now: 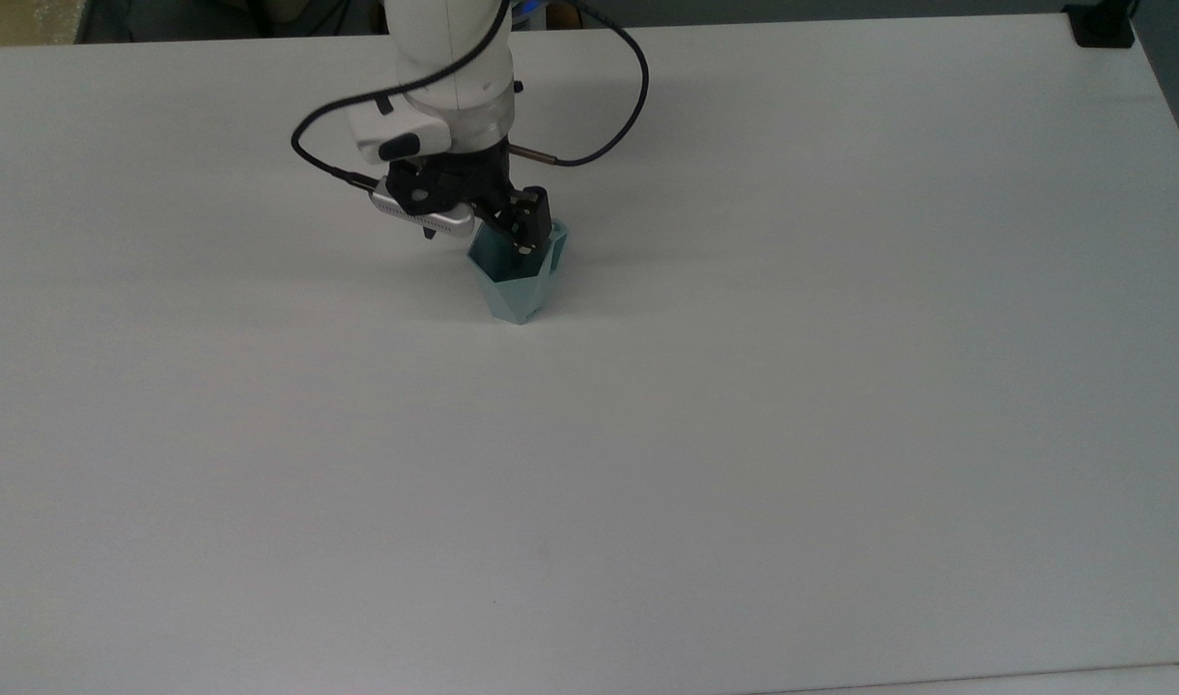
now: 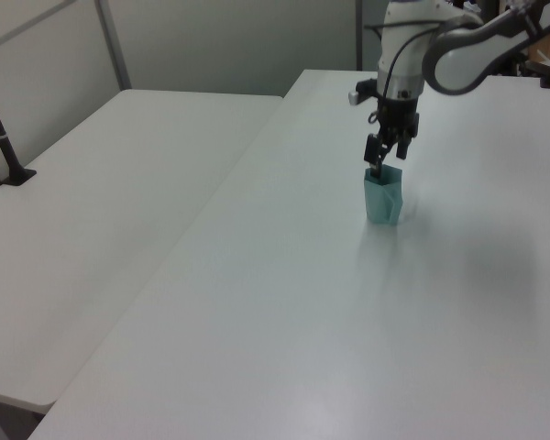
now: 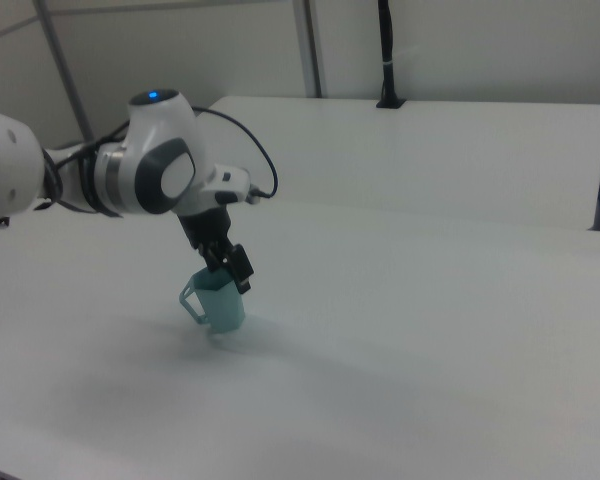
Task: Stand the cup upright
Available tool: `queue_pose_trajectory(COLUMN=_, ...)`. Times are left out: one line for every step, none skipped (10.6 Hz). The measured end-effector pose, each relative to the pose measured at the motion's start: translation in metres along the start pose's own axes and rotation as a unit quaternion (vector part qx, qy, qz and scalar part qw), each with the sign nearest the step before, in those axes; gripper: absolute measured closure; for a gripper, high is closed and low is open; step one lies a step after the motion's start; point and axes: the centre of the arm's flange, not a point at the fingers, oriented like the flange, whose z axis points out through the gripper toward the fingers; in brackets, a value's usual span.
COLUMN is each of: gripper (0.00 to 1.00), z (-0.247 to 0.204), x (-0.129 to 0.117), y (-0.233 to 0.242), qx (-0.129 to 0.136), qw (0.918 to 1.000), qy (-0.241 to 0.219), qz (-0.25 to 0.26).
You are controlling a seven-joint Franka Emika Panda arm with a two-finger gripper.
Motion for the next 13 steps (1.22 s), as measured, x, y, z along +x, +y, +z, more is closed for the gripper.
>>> queue_pose_trajectory(gripper=0.0, z=-0.018, x=0.004, y=0.001, qx=0.004, qw=1.0, qy=0.008, qz=0.002)
queue_pose_trajectory(gripper=0.0, z=-0.038, x=0.007, y=0.002, qx=0.01, qw=0.9998, qy=0.018, qz=0.002)
queue_pose_trajectory(gripper=0.0, z=-0.065, x=0.012, y=0.001, qx=0.02, qw=0.9991, qy=0.037, qz=-0.001)
queue_pose_trajectory(gripper=0.0, z=-0.097, x=0.019, y=0.005, qx=0.031, qw=0.9978, qy=0.059, qz=0.004)
queue_pose_trajectory(gripper=0.0, z=-0.127, x=0.022, y=0.017, qx=0.032, qw=0.9974, qy=0.065, qz=0.005)
queue_pose_trajectory(gripper=0.0, z=-0.157, x=0.026, y=0.039, qx=0.034, qw=0.9973, qy=0.065, qz=-0.006)
queue_pose_trajectory(gripper=0.0, z=-0.175, x=0.029, y=0.058, qx=0.045, qw=0.9972, qy=0.058, qz=-0.016)
queue_pose_trajectory(gripper=0.0, z=-0.195, x=0.033, y=0.087, qx=0.057, qw=0.9967, qy=0.043, qz=-0.038)
queue_pose_trajectory(gripper=0.0, z=-0.207, x=0.033, y=0.114, qx=0.058, qw=0.995, qy=0.019, qz=-0.079)
queue_pose_trajectory(gripper=0.0, z=-0.214, x=0.03, y=0.129, qx=0.055, qw=0.9919, qy=-0.001, qz=-0.114)
queue_pose_trajectory(gripper=0.0, z=-0.217, x=0.029, y=0.133, qx=0.054, qw=0.9898, qy=-0.009, qz=-0.132)
queue_pose_trajectory(gripper=0.0, z=-0.218, x=0.029, y=0.132, qx=0.054, qw=0.989, qy=-0.009, qz=-0.138)
queue_pose_trajectory(gripper=0.0, z=-0.218, x=0.028, y=0.132, qx=0.052, qw=0.9883, qy=-0.01, qz=-0.143)
